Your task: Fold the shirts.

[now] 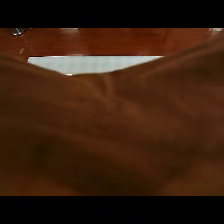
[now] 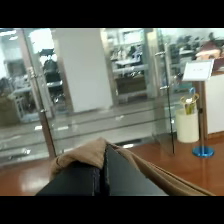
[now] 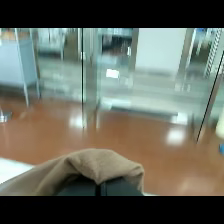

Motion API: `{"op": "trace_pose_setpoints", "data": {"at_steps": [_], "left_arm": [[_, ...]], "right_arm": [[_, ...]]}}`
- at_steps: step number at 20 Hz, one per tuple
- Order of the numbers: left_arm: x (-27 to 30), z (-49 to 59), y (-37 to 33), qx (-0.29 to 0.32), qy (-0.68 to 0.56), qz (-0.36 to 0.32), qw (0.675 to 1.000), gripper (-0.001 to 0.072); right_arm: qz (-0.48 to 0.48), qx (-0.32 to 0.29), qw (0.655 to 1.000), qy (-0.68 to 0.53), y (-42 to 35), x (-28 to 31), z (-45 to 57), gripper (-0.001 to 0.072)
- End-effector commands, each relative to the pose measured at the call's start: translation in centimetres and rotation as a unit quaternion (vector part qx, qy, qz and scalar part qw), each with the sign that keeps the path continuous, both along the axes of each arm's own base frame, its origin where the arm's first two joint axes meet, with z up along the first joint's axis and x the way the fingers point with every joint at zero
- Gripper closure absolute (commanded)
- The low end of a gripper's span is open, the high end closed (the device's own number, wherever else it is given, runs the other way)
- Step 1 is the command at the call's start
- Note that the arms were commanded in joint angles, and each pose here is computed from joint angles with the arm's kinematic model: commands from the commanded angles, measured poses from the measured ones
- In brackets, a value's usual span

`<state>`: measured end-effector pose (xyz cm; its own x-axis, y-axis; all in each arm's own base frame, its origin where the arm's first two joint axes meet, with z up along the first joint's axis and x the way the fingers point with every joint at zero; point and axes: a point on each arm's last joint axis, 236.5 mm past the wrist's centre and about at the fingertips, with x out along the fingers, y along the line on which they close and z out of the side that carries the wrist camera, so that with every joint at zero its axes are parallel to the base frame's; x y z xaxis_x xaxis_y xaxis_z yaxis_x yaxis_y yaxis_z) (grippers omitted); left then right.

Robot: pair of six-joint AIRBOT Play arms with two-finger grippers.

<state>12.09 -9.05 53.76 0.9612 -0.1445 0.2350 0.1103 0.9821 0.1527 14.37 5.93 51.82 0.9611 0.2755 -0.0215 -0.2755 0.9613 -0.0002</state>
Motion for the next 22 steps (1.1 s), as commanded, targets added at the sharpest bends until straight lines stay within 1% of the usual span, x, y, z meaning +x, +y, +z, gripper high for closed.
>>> {"op": "trace_pose_setpoints", "data": {"at_steps": [1, 3, 6, 8, 10, 11, 13, 16, 17, 20, 21, 22], "left_arm": [[2.0, -3.4, 1.6, -0.022, 0.056, 0.014, 0.998, 0.0691], [4.9, -6.5, 2.9, -0.048, 0.101, 0.008, 0.994, 0.0691], [10.9, -13.5, 4.7, -0.12, 0.19, -0.026, 0.974, 0.0691], [15.6, -19.5, 6.9, -0.17, 0.247, -0.032, 0.953, 0.0691], [20.3, -26.1, 9.0, -0.228, 0.302, -0.032, 0.925, 0.0691], [22.5, -29.1, 9.1, -0.246, 0.33, -0.041, 0.91, 0.0691], [26.7, -33.5, 8.6, -0.255, 0.369, -0.053, 0.892, 0.0691], [33.3, -36.7, 7.7, -0.267, 0.371, -0.043, 0.888, 0.0691], [35.1, -37.6, 6.9, -0.266, 0.375, -0.045, 0.887, 0.0691], [38.4, -40.8, 3.8, -0.266, 0.413, -0.069, 0.868, 0.0686], [39.1, -41.9, 3.0, -0.281, 0.425, -0.07, 0.858, 0.0599], [39.4, -42.8, 2.5, -0.294, 0.436, -0.07, 0.847, 0.0297]], "right_arm": [[-0.001, -0.006, 0.996, 0.09, 0.0, 0.7, -5.1, 0.0689], [-0.002, -0.008, 0.989, 0.146, 0.2, 3.2, -8.7, 0.0689], [-0.006, 0.001, 0.977, 0.215, 0.6, 9.0, -15.2, 0.0689], [-0.015, 0.015, 0.965, 0.262, 0.7, 13.6, -20.8, 0.0689], [-0.033, 0.042, 0.95, 0.306, 0.8, 18.7, -26.7, 0.0689], [-0.04, 0.05, 0.945, 0.321, 0.8, 21.2, -29.2, 0.0689], [-0.054, 0.06, 0.935, 0.346, 0.8, 26.5, -33.6, 0.0689], [-0.07, 0.086, 0.919, 0.38, 0.7, 33.9, -39.0, 0.0689], [-0.068, 0.114, 0.908, 0.398, 0.8, 36.2, -40.7, 0.0689], [-0.031, 0.259, 0.862, 0.434, 1.7, 41.7, -43.1, 0.0687], [-0.01, 0.296, 0.847, 0.442, 2.0, 42.7, -43.4, 0.0669], [0.006, 0.334, 0.828, 0.45, 2.1, 43.5, -43.6, 0.0408]]}}
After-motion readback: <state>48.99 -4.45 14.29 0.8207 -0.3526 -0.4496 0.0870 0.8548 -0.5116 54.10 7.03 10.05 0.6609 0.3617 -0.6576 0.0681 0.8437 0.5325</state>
